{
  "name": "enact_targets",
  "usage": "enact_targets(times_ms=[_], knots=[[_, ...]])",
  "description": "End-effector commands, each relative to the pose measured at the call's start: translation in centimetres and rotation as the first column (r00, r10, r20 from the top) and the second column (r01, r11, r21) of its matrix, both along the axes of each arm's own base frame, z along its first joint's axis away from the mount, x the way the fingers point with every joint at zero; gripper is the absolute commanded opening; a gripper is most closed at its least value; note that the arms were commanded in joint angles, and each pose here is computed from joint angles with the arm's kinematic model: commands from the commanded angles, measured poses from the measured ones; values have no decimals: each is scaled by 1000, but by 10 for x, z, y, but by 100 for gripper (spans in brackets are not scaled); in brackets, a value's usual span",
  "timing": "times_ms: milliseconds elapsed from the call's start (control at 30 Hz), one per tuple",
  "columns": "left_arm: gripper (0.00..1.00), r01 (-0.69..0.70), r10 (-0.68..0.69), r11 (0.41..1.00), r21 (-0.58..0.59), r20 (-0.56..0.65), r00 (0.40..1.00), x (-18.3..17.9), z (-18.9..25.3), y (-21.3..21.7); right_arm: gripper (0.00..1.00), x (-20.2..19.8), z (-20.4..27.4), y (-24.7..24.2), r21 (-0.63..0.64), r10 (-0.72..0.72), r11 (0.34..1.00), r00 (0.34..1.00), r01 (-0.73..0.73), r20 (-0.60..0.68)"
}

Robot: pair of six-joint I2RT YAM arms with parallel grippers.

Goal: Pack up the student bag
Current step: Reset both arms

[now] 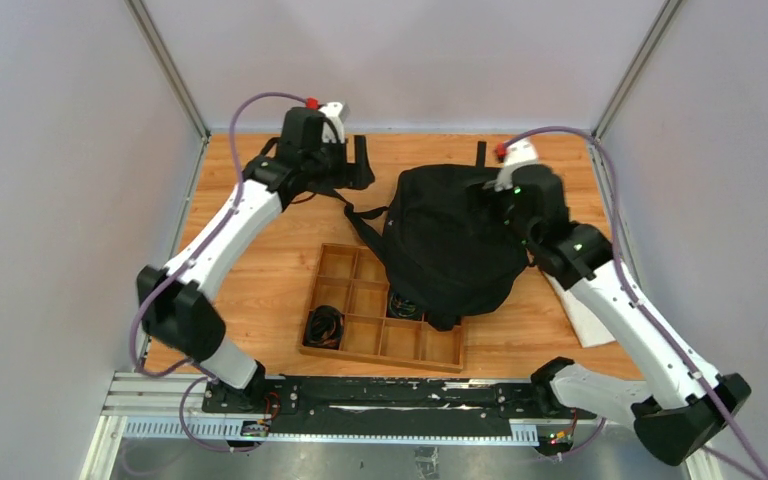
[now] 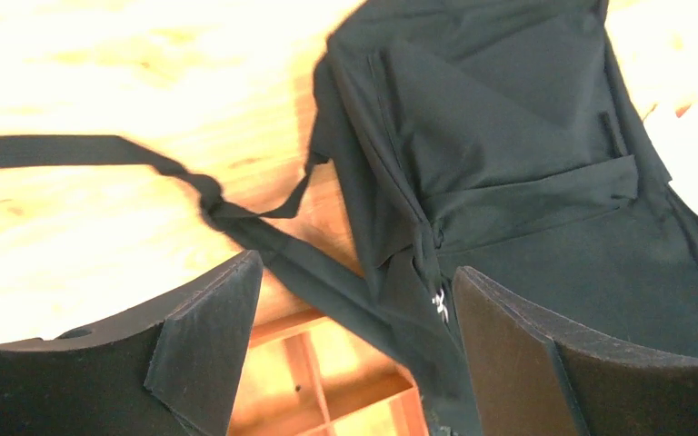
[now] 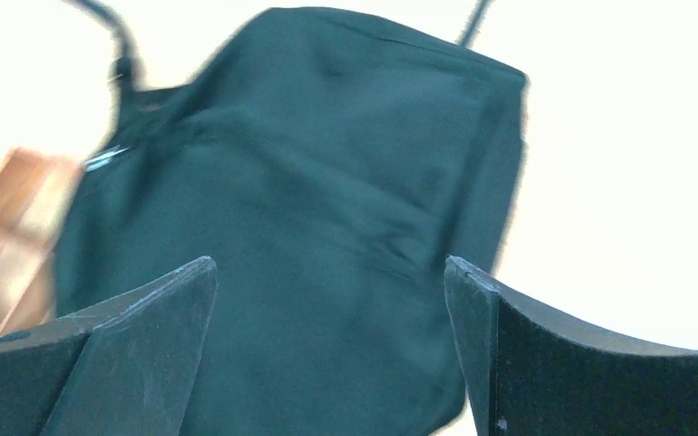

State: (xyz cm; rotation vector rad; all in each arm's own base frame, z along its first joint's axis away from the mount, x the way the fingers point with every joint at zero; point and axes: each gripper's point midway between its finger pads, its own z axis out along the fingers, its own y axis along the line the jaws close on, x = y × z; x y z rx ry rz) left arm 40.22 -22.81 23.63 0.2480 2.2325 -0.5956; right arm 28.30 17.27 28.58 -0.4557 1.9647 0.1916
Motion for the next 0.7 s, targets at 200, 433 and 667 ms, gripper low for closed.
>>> enact_targets(times_ms=[200, 433, 667], knots=[[84, -236, 213, 962, 138, 166, 963, -84, 34, 98, 100, 0, -37, -133, 18, -482, 870, 858, 492, -178], [80, -220, 210, 973, 75, 124, 970, -130, 9, 106, 100, -14, -55, -156, -8, -591, 802, 789, 598, -167], [82, -259, 251, 963, 80, 98, 963, -135, 6, 112, 100, -22, -52, -157, 21, -576, 812, 807, 583, -130]])
